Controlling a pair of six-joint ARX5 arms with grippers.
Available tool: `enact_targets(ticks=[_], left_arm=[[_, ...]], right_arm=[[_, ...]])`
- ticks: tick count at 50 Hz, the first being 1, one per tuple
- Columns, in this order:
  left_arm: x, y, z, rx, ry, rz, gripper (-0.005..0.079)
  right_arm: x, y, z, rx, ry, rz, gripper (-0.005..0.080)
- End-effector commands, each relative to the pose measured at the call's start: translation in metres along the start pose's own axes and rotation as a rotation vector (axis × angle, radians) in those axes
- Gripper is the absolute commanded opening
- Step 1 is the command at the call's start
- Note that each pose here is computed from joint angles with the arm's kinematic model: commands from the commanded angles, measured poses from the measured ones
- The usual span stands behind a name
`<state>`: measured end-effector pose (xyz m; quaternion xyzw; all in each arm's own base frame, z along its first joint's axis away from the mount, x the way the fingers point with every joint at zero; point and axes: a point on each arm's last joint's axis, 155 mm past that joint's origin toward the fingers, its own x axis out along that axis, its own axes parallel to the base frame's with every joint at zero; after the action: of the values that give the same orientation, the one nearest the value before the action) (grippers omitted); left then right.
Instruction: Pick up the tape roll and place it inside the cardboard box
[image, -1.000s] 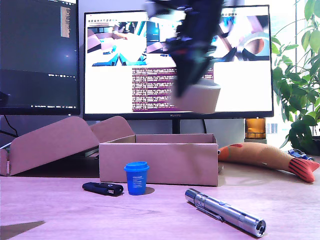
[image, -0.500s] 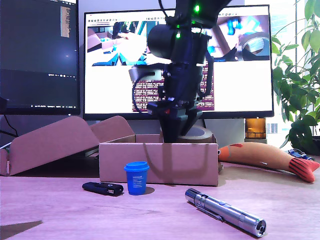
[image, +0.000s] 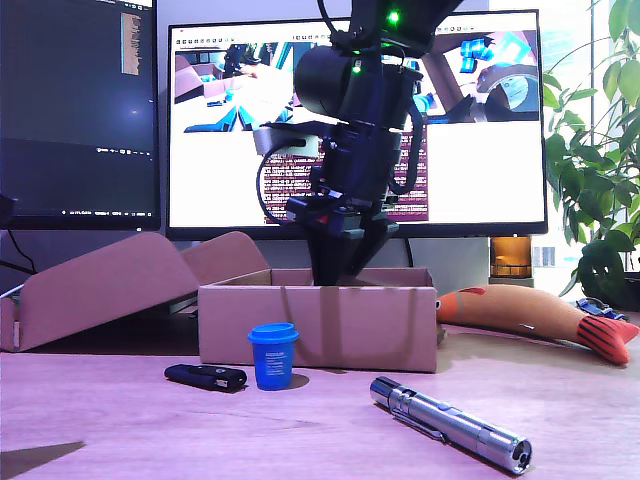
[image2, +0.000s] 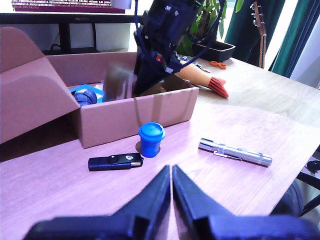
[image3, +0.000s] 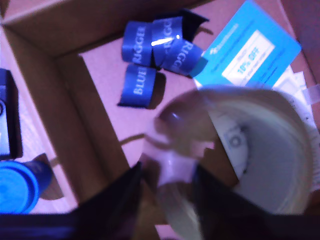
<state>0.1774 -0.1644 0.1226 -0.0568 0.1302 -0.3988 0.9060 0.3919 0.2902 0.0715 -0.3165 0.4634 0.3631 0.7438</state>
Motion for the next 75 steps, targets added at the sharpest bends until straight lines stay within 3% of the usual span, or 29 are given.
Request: enact_targets(ticks=[1,7,11,17,21,33,40,47,64,75], left_arm=[[0.001,0.001,-0.005,0.002,0.003,0.001,-0.0019],[0.001,0.001,-0.005,0.002,0.003,0.001,-0.0019],[0.001,0.002,-0.004,0.002,0.002,0.007,-0.0019],[0.001,0.003,-0.004,0.002,0.002,0.008,-0.0019],[0.001,0.003,-0.004,0.002,0.002,0.008,-0.0019],[0.001,0.003,-0.004,0.003,0.001,0.012,-0.0019],[0.001,0.003,-0.004,0.003,0.001,0.012,-0.0019],[0.001,0.005,-0.004,0.002,0.0,0.02,-0.0019],[0.001,0.013,-0.003,0.003,-0.006,0.064,-0.0019],[0.0,0.026,-0.002,0.002,-0.014,0.135,-0.0019]], right_arm=[[-0.008,0.0,0.008,-0.005,-0.029,-0.006,0.0333],[-0.011,0.001,0.01,-0.008,-0.03,-0.005,0.0329],[-0.019,0.002,0.013,-0.011,-0.023,0.0,0.0276],[-0.037,0.003,0.019,0.022,-0.011,0.007,0.013],[-0.052,0.001,0.023,0.054,-0.007,0.009,-0.0017],[-0.092,-0.014,0.061,0.174,-0.138,-0.03,-0.001],[-0.102,-0.027,0.095,0.238,-0.278,-0.06,-0.001],[-0.108,-0.035,0.11,0.295,-0.348,-0.077,-0.001],[-0.134,-0.033,0.081,0.327,-0.379,-0.132,-0.001],[-0.148,-0.032,0.032,0.363,-0.443,-0.211,-0.001]])
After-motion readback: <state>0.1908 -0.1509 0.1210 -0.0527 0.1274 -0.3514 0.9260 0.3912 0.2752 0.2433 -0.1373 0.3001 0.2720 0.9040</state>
